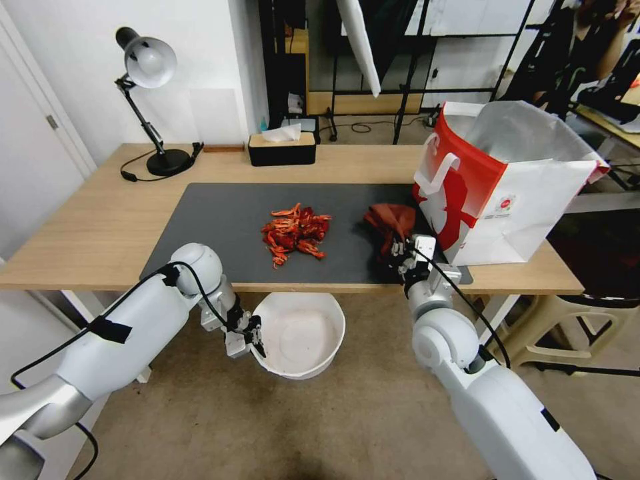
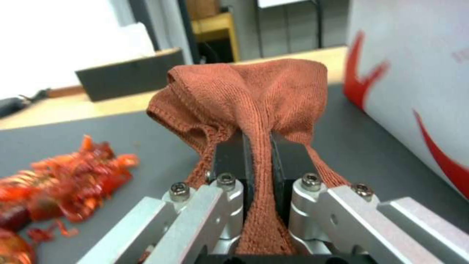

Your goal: Sweep shrimp from table into container with towel, then put container into takeout bag.

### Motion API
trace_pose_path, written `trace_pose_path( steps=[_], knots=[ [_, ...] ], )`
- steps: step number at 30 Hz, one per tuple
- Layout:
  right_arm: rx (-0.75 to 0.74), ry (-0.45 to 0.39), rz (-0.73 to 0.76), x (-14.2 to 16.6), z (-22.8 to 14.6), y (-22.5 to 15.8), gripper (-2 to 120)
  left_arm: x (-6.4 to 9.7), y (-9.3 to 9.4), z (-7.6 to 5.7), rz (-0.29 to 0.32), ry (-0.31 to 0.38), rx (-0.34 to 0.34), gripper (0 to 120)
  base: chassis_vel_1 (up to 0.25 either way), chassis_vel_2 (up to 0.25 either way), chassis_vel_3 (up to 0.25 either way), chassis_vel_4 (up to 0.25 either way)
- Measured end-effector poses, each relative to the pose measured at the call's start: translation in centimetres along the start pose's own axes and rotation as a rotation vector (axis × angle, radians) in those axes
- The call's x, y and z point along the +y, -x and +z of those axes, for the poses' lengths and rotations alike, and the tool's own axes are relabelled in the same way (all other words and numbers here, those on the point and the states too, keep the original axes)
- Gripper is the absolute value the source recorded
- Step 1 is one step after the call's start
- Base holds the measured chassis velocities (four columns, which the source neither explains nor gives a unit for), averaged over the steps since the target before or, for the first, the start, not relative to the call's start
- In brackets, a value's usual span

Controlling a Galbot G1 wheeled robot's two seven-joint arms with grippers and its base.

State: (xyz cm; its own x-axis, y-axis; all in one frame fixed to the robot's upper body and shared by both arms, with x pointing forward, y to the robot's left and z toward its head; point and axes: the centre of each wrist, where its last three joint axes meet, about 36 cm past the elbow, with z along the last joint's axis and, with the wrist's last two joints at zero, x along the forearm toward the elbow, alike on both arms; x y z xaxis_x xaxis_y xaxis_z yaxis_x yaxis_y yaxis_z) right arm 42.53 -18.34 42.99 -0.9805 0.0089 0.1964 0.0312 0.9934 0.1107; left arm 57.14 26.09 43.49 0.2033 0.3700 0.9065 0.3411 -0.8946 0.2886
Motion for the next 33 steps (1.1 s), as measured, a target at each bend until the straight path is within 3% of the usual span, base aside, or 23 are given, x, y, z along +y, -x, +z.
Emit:
trace_pose_path(
  steps=[16, 22, 27, 33],
  knots=[
    [-0.103, 0.035, -0.158, -0.5, -2.5, 1.8, 5, -1.2, -0.1, -0.2, 0.002, -0.014, -0.002, 0, 0.0, 0.0, 0.0, 0.0],
    [-0.149, -0.041, -0.232, -0.7, -6.9, 6.1, 5, -1.6, -0.2, -0.3, 0.004, -0.022, 0.001, 0, 0.0, 0.0, 0.0, 0.0],
    [-0.12, -0.031, -0.286, -0.8, -8.7, 8.1, 5, -1.8, -0.7, -0.1, 0.009, -0.024, 0.014, 0, 0.0, 0.0, 0.0, 0.0],
    [-0.061, -0.008, -0.459, 0.0, -10.8, 12.7, 5, -2.5, -1.1, 0.1, 0.015, -0.04, 0.019, 0, 0.0, 0.0, 0.0, 0.0]
  ],
)
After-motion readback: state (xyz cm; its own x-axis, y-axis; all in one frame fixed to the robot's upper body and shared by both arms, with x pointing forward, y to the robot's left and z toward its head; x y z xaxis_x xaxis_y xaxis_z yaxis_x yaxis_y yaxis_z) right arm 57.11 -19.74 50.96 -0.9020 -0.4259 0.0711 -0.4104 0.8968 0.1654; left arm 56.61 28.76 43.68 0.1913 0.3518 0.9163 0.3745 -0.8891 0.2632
